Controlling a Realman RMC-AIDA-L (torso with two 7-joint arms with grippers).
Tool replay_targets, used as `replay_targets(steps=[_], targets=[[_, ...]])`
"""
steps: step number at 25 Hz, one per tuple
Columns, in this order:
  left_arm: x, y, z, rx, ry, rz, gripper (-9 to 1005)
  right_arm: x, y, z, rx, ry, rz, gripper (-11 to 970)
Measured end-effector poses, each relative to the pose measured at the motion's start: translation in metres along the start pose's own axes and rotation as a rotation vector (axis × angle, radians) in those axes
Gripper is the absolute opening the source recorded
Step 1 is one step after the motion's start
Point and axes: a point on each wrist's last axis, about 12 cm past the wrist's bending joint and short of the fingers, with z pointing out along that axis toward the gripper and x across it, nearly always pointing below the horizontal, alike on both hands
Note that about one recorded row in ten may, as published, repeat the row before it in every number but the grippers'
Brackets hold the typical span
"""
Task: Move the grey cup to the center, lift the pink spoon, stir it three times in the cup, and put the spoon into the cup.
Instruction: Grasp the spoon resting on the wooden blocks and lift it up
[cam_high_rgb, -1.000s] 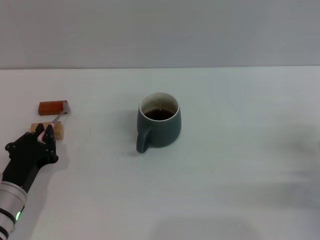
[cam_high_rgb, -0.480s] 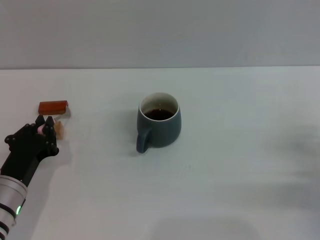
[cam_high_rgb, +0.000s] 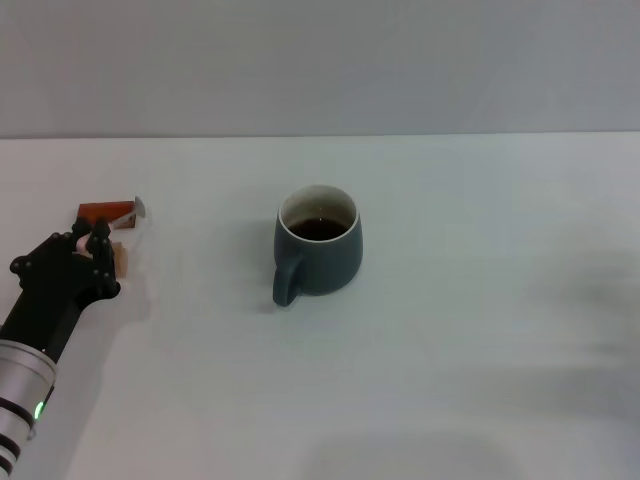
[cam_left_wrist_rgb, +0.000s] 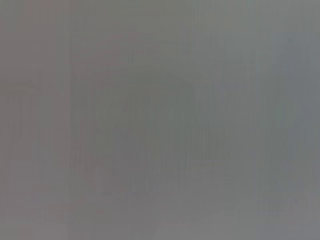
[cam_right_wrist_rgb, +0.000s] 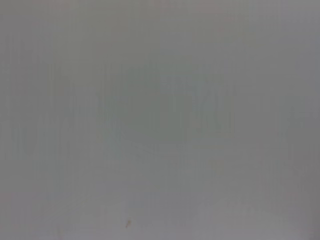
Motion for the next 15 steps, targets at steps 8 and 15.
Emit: replay_targets(steps=[8, 15], targets=[[-0.010, -0.004, 0.004, 0.029, -0.044, -0.004, 146, 0.000, -0.001, 0.000, 0.004, 0.004, -0.002, 0], [-0.024, -0.003, 0.003, 0.070, -0.080, -0.004, 147, 0.001, -0.013, -0.001, 0.056, 0.009, -0.011, 0]])
